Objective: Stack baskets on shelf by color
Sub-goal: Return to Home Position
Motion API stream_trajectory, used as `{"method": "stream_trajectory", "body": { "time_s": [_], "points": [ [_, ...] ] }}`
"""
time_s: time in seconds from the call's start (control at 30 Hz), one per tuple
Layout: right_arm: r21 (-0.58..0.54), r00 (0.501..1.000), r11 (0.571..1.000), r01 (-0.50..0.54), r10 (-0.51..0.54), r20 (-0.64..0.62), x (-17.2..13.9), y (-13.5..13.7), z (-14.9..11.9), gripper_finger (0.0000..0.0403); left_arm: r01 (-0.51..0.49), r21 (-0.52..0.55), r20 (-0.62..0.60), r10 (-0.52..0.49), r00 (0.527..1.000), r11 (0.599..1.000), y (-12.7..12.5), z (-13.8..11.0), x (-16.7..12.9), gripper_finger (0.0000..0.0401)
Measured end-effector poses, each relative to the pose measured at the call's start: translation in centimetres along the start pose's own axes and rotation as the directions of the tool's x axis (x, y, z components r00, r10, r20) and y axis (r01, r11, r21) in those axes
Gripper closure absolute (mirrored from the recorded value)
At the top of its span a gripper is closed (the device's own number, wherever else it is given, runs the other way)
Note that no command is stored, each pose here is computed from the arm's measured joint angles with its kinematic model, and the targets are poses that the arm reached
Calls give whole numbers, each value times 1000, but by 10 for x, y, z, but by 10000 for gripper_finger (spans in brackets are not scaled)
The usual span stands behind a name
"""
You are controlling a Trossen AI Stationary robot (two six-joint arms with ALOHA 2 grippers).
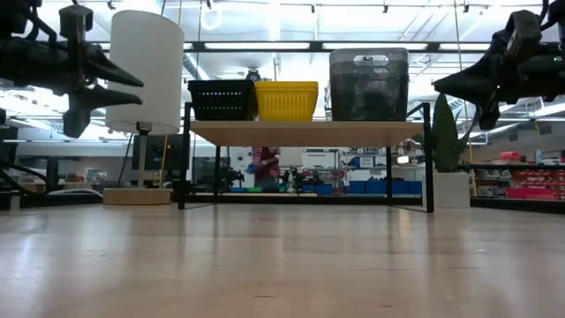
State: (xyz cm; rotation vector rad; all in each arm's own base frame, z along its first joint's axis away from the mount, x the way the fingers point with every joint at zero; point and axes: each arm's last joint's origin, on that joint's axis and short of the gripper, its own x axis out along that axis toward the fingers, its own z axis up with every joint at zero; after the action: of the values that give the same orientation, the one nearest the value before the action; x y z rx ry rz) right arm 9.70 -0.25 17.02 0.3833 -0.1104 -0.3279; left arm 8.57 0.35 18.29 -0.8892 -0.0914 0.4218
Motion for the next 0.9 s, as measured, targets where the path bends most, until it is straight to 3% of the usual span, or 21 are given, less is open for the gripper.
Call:
{"method": "stream_trajectory", "body": {
  "time_s": [0.27,0.53,0.7,0.9],
  "points": [
    [-4,1000,1000,-26,26,-13,0,1,-1,392,-25,14,-57,26,998,1000,4,-4,0,285],
    [-32,999,999,-34,33,-17,0,1,-1,390,-40,14,-34,40,999,999,5,-3,0,284],
    [-158,999,986,-44,41,-20,0,1,-1,391,-50,34,-61,52,997,998,6,-5,0,284],
    [-360,999,932,-45,41,-19,0,1,-1,389,-58,263,-89,84,992,963,10,-8,-1,284]
  ]
}}
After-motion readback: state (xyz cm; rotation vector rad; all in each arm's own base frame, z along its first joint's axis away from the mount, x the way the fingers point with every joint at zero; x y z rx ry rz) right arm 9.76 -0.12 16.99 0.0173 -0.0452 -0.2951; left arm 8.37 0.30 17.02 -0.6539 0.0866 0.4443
